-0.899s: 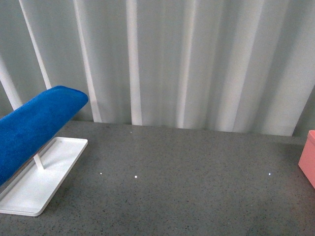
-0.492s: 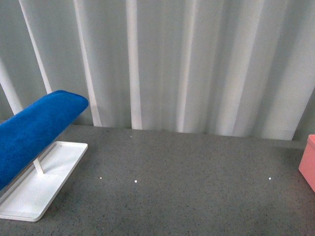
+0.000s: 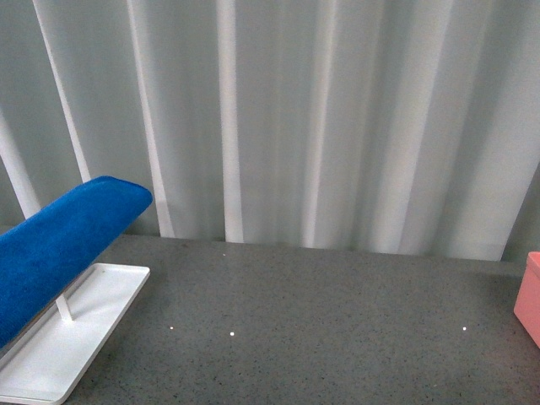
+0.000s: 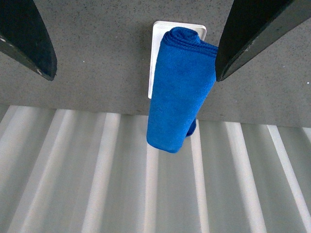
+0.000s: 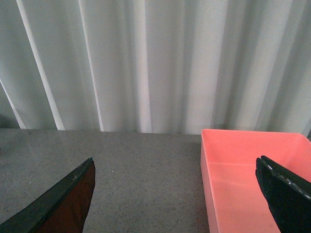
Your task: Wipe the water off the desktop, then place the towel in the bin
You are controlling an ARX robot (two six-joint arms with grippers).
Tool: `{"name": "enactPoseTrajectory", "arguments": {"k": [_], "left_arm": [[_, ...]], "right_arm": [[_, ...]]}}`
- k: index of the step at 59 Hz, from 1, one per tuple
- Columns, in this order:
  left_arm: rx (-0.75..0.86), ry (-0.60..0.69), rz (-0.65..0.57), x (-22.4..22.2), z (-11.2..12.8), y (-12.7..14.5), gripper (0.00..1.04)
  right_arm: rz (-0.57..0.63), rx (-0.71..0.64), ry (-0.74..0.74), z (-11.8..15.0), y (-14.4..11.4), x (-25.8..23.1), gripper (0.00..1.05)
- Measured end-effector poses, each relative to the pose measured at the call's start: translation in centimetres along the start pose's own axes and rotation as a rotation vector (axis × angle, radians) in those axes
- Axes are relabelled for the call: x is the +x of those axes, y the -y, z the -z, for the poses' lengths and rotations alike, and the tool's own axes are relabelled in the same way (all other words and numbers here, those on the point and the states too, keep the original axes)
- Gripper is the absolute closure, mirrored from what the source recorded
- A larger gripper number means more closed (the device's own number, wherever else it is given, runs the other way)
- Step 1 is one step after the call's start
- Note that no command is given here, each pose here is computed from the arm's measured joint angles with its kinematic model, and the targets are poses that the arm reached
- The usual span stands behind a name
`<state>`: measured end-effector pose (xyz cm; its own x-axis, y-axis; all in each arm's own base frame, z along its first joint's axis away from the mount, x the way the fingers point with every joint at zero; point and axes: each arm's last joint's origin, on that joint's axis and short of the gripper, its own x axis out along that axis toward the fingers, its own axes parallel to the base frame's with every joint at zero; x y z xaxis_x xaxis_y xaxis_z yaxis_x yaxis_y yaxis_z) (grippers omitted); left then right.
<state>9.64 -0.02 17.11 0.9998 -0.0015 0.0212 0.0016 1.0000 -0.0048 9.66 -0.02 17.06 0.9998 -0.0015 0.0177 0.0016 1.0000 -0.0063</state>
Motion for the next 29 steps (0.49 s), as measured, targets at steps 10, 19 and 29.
{"name": "enactPoseTrajectory", "arguments": {"k": [10, 19, 29], "left_arm": [[0.0, 0.0, 0.0, 0.0, 0.0, 0.0, 0.07], [0.0, 0.0, 0.0, 0.0, 0.0, 0.0, 0.07], [0.0, 0.0, 0.0, 0.0, 0.0, 0.0, 0.07]], "right_arm": [[0.0, 0.0, 0.0, 0.0, 0.0, 0.0, 0.07], [0.0, 0.0, 0.0, 0.0, 0.0, 0.0, 0.07], [0.0, 0.0, 0.0, 0.0, 0.0, 0.0, 0.07]]}}
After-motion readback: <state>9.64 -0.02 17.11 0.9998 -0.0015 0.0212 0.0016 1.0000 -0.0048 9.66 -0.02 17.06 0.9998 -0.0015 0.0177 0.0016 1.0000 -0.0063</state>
